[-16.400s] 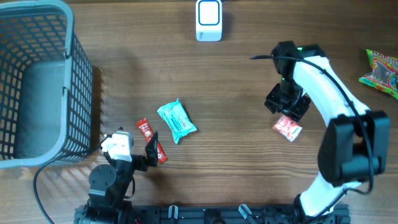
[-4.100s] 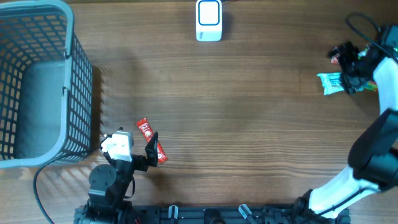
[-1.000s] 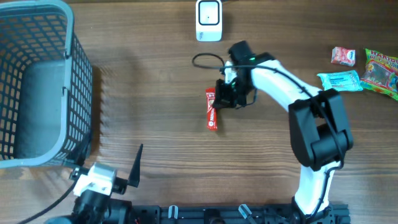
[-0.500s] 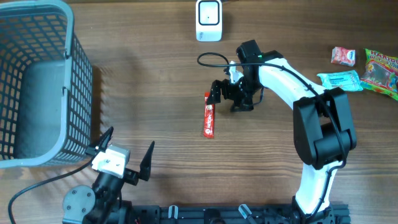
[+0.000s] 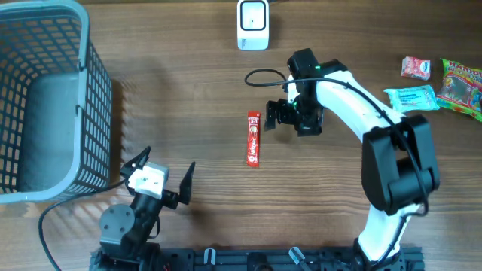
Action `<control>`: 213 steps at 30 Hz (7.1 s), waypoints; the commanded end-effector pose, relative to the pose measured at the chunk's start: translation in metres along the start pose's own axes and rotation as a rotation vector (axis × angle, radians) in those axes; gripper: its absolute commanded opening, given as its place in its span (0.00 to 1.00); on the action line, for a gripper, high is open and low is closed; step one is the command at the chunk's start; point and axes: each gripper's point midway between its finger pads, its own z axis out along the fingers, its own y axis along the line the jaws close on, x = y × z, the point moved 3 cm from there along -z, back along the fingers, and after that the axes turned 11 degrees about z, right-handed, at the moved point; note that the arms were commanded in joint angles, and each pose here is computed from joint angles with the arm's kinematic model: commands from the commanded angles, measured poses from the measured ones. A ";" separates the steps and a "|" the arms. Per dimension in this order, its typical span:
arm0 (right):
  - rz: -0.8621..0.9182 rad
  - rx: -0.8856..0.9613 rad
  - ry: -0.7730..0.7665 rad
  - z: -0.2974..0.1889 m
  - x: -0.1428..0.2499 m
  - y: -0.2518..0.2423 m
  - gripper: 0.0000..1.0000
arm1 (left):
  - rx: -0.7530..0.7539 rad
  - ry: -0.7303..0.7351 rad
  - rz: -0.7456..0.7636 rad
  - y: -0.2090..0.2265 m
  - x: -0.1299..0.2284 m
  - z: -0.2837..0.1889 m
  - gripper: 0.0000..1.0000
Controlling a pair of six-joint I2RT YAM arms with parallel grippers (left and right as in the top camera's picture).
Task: Scan the item barcode
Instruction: 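Lift the Nescafé stick and carry it toward the white scanner, then hold the Nescafé stick over the white scanner with the right gripper, then carry the Nescafé stick to the right edge and release it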
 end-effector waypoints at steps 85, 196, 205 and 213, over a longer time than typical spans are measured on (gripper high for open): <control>-1.458 -1.415 -0.159 -0.097 0.052 0.203 0.05 | -0.066 0.027 -0.132 0.006 0.026 0.013 1.00; 0.413 -0.903 -0.353 -0.011 -0.192 0.201 0.05 | -0.066 0.027 -0.132 0.006 0.026 0.013 1.00; 0.407 -0.624 -0.445 -0.110 -0.177 0.110 0.05 | -0.066 0.027 -0.132 0.006 0.026 0.013 1.00; 0.921 -0.137 -0.447 -0.169 -0.134 -0.108 0.04 | -0.066 0.027 -0.132 0.006 0.026 0.013 1.00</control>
